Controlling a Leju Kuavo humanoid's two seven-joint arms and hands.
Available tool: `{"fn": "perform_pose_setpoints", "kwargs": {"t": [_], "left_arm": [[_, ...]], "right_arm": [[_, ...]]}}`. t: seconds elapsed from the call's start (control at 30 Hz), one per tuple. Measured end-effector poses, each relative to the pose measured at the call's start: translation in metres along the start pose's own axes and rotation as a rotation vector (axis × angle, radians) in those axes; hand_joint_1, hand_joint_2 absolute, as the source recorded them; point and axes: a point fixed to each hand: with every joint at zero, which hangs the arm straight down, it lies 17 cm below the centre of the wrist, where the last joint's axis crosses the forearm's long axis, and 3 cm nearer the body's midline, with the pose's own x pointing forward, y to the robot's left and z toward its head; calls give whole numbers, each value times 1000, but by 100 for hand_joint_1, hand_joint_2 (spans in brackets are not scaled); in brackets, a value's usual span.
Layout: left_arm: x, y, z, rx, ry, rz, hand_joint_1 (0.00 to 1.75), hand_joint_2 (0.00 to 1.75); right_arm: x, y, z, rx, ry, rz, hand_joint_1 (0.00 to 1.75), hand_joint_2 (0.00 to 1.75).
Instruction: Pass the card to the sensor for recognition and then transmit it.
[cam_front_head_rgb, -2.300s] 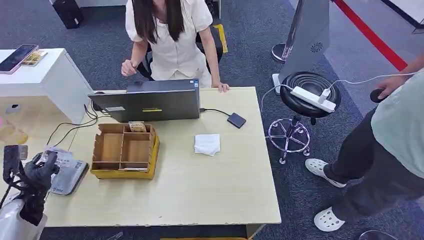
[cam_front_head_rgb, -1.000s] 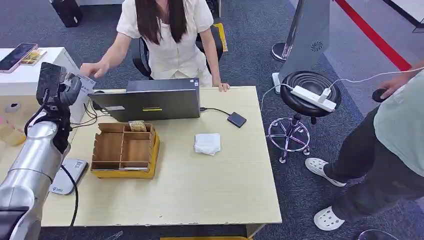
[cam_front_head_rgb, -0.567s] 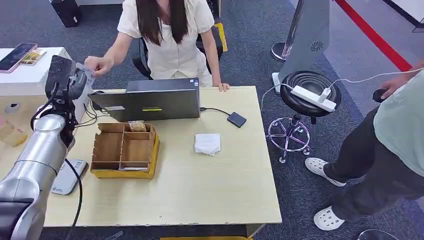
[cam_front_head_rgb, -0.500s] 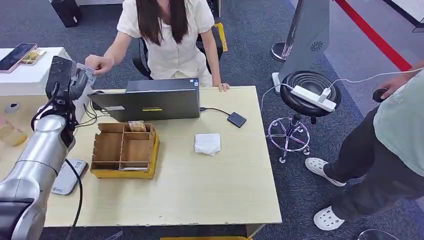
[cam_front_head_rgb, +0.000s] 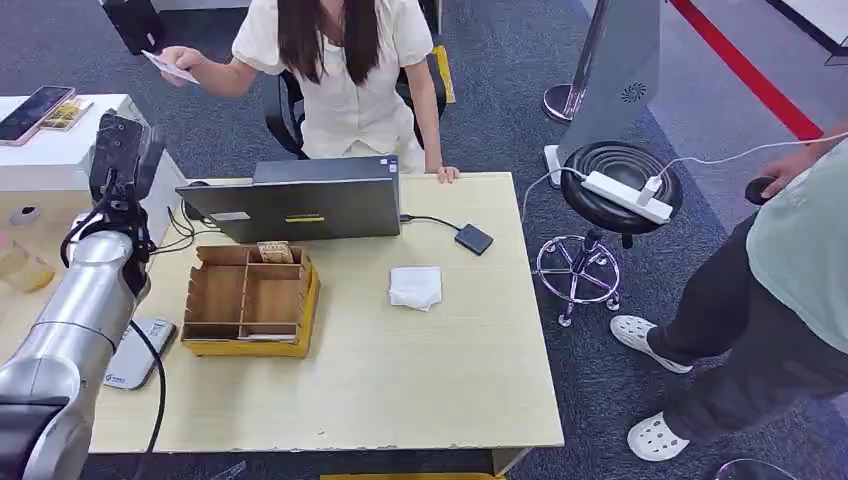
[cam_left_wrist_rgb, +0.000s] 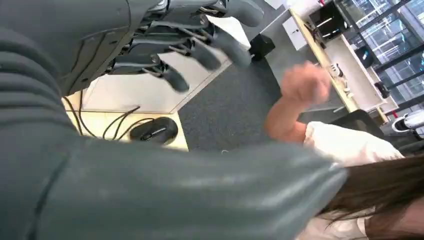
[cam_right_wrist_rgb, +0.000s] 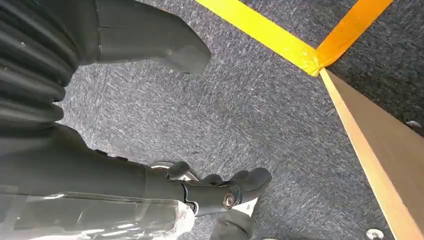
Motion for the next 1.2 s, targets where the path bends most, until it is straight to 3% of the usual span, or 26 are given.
{"fn": "perform_pose_setpoints", "kwargs": {"t": [0.23,0.27,0.4,0.6,0.7,0.9,1.2], "left_arm": [[-1,18,-1,72,-18,-58,0,0],[0,22,-1,91,-24,-77,0,175],[5,45,-2,174,-68,-174,0,175],[39,90,8,350,-277,-423,0,175],[49,101,12,366,-338,-576,0,175],[54,116,16,337,-403,-763,0,175],[22,109,39,77,-434,-904,0,175]], "right_arm": [[0,0,0,-1,0,3,0,175],[0,0,0,-1,0,3,0,175],[-1,0,0,0,5,5,0,175],[2,2,0,8,-6,20,0,175],[3,3,0,13,-12,26,0,175],[6,3,-1,20,-27,25,0,175],[12,3,-2,24,-57,29,0,175]]}}
